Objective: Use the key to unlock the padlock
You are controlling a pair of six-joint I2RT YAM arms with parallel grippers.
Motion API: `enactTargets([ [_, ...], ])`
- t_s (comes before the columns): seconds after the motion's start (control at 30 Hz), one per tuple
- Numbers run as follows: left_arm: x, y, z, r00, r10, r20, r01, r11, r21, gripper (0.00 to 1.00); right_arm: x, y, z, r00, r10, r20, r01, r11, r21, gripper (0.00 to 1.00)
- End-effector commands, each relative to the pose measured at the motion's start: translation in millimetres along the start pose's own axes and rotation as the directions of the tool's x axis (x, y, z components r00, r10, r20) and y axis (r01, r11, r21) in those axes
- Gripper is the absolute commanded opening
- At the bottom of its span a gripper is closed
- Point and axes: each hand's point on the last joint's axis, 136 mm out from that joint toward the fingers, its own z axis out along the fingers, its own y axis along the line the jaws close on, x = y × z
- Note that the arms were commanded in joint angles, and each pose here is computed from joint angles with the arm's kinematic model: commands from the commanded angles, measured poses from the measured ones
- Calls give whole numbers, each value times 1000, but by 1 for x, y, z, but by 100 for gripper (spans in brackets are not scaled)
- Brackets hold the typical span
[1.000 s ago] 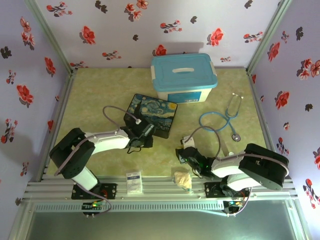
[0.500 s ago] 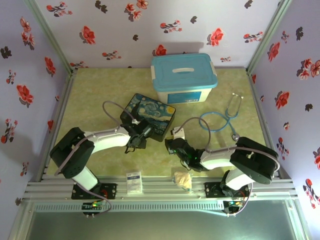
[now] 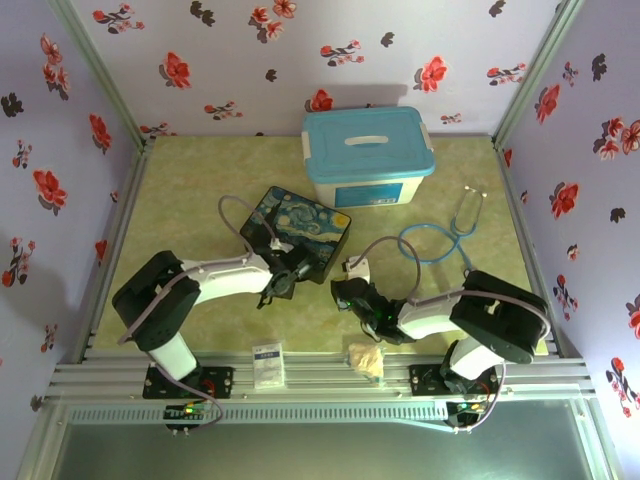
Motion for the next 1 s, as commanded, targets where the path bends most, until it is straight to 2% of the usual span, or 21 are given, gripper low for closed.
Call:
enactTargets([
  [0.0, 13, -1, 0, 998, 42, -35, -44, 998, -52, 32, -2, 0, 2, 999, 34, 13, -34, 999, -3, 32],
  [0.2, 13, -10, -8, 999, 36, -26, -37, 999, -24, 37, -1, 5, 1, 999, 45, 19, -44, 998, -40, 32],
  [0.33, -3, -12, -32, 1000, -13, 27, 11, 997, 73, 51, -15, 22, -15, 992, 104, 77, -90, 981, -172, 39],
  [0.4, -12, -9, -45, 997, -62, 49, 54, 987, 150, 59, -19, 23, -17, 988, 143, 62, -131, 977, -168, 43],
  [0.53, -28, 12, -61, 979, -184, 85, 151, 944, 294, 65, -24, 46, -20, 995, 101, 4, -98, 976, -197, 47],
  [0.63, -43, 37, -67, 952, -272, 139, 210, 913, 349, 80, -29, 66, -21, 995, 97, 2, -94, 969, -228, 47],
  [0.83, -82, 81, -70, 903, -386, 188, 285, 866, 412, 83, -27, 118, -7, 993, 102, -59, -115, 945, -307, 47],
  [0.97, -97, 98, -63, 872, -447, 199, 328, 837, 438, 85, -23, 128, 9, 980, 185, -79, -200, 936, -291, 48],
])
